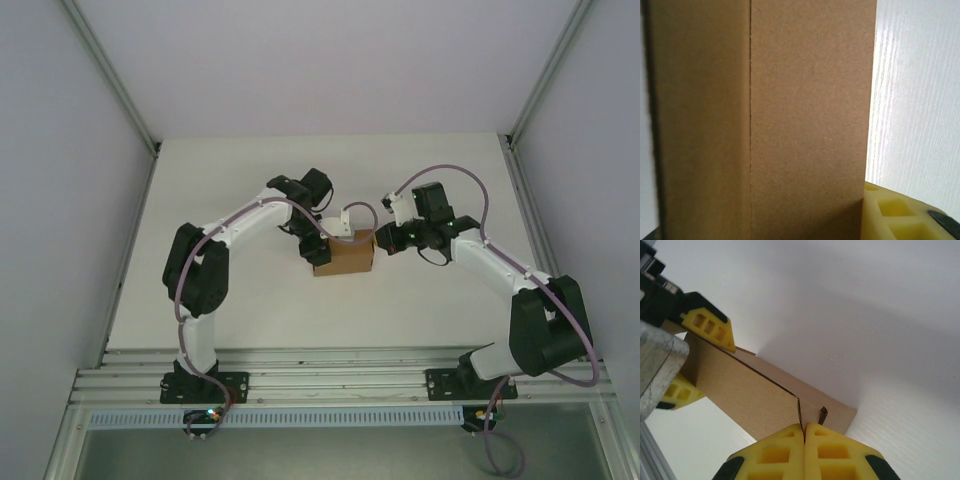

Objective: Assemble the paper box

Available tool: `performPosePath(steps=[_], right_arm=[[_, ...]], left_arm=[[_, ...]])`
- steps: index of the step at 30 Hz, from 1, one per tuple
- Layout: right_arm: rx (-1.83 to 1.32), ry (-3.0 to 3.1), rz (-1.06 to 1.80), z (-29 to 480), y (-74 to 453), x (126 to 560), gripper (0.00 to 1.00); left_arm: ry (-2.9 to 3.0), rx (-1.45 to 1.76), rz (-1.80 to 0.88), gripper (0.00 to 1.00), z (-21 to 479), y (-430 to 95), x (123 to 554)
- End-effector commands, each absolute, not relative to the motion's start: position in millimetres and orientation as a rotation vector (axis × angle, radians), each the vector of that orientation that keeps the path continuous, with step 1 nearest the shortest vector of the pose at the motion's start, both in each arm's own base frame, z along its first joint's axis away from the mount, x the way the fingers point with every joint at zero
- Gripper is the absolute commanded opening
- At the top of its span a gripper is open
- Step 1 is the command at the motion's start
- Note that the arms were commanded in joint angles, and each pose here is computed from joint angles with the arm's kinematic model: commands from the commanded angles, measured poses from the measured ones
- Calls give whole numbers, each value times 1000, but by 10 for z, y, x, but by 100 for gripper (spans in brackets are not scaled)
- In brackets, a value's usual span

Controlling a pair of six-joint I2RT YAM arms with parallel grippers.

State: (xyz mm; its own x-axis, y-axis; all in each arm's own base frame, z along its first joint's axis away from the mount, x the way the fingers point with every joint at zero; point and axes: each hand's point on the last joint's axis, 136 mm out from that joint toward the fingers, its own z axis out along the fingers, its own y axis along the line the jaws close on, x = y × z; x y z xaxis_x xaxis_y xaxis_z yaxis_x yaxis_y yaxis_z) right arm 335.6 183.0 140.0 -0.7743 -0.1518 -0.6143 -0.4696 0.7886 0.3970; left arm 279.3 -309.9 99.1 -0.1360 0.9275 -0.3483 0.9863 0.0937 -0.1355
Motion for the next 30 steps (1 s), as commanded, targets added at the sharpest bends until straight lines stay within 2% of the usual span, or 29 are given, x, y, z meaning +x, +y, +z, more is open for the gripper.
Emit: performPosePath(steps=[1,6,22,30], right_arm=[[-316,2431,781,1531,1968,3317,0],[-268,2332,752,1579,1970,3294,0],[-389,2309,555,864,1828,3050,0],[-409,2270,442,721,1680,2852,0]], left_arm=[[2145,1871,-476,40,1016,-3310,2956],[2124,1854,-499,40,1020,-3385,2977],[2133,1832,-511,44,1006,-3436,3013],[2132,1838,-503,45,1025,-3424,3007]])
